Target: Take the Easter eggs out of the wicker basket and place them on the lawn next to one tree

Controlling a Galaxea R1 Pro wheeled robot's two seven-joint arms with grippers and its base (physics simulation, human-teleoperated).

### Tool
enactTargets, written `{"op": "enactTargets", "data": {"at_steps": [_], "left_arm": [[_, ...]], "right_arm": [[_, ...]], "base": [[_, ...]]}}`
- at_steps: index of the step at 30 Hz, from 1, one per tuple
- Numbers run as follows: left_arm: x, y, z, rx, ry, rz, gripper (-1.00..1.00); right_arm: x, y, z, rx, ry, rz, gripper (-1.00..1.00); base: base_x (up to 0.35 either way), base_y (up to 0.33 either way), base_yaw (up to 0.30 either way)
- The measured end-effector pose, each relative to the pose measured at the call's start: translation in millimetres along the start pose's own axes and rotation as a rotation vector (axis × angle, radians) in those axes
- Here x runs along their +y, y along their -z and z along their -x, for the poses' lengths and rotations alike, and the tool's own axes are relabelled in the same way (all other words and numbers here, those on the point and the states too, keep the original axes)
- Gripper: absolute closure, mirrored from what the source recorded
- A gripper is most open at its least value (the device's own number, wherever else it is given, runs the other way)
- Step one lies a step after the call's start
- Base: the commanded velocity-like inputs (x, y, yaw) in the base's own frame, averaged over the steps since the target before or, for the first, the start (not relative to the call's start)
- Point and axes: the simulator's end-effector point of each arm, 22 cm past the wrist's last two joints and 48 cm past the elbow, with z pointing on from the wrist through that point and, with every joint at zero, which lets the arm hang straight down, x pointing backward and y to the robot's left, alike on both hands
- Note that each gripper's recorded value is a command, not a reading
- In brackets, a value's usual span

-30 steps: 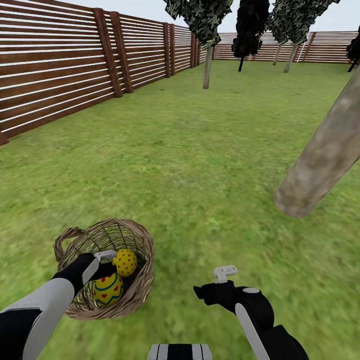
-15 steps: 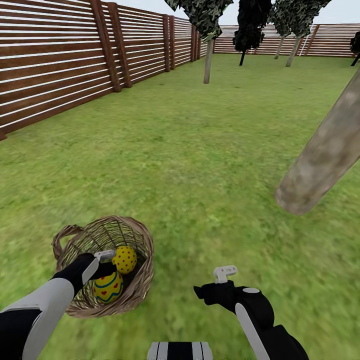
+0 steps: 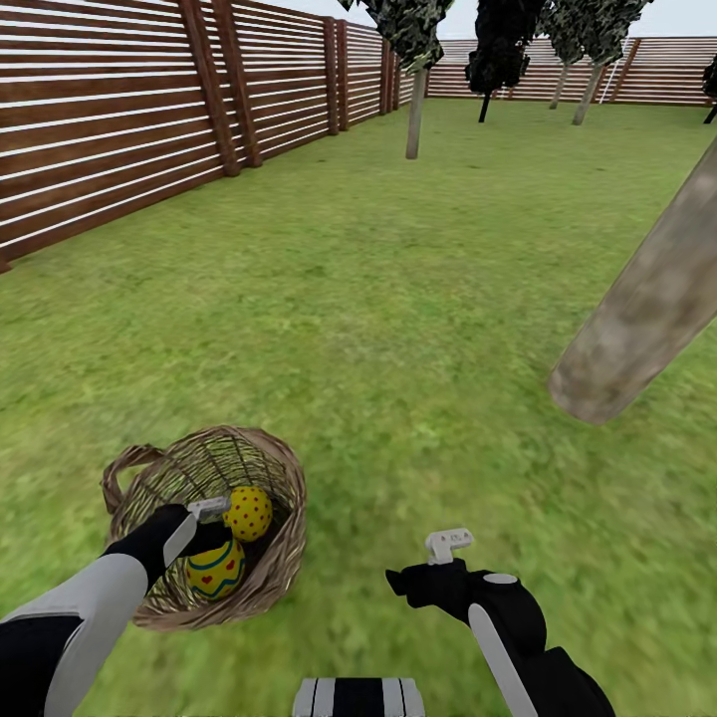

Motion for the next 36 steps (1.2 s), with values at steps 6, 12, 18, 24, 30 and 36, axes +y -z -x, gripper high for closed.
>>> {"op": "enactTargets", "data": {"at_steps": [6, 12, 18, 24, 30, 36], "left_arm": [[0, 0.3, 2, -0.006, 0.001, -0.001, -1.0], [-1, 0.2, 6, -0.027, 0.002, -0.001, -1.0], [-1, 0.1, 7, -0.03, 0.002, -0.001, -1.0], [-1, 0.3, 7, -0.03, 0.002, -0.001, -1.0], [0, 0.5, 8, -0.031, 0.007, -0.002, -1.0], [0, 0.5, 8, -0.033, 0.007, -0.002, -1.0]], "right_arm": [[0, 0.0, 0, 0.0, 0.0, 0.0, -1.0], [0, 0.2, 0, -0.001, 0.002, 0.0, -1.0], [2, 1.8, 3, -0.01, 0.006, 0.003, -1.0], [8, 2.7, 12, -0.025, 0.006, 0.026, -1.0], [2, 11.2, 72, -0.116, -0.003, 0.051, -1.0], [-21, 36.2, 126, -0.241, -0.151, 0.186, -1.0]], "base": [[0.0, 0.0, 0.0], [0.0, 0.0, 0.0], [0.0, 0.0, 0.0], [0.0, 0.0, 0.0], [0.0, 0.0, 0.0], [0.0, 0.0, 0.0]]}}
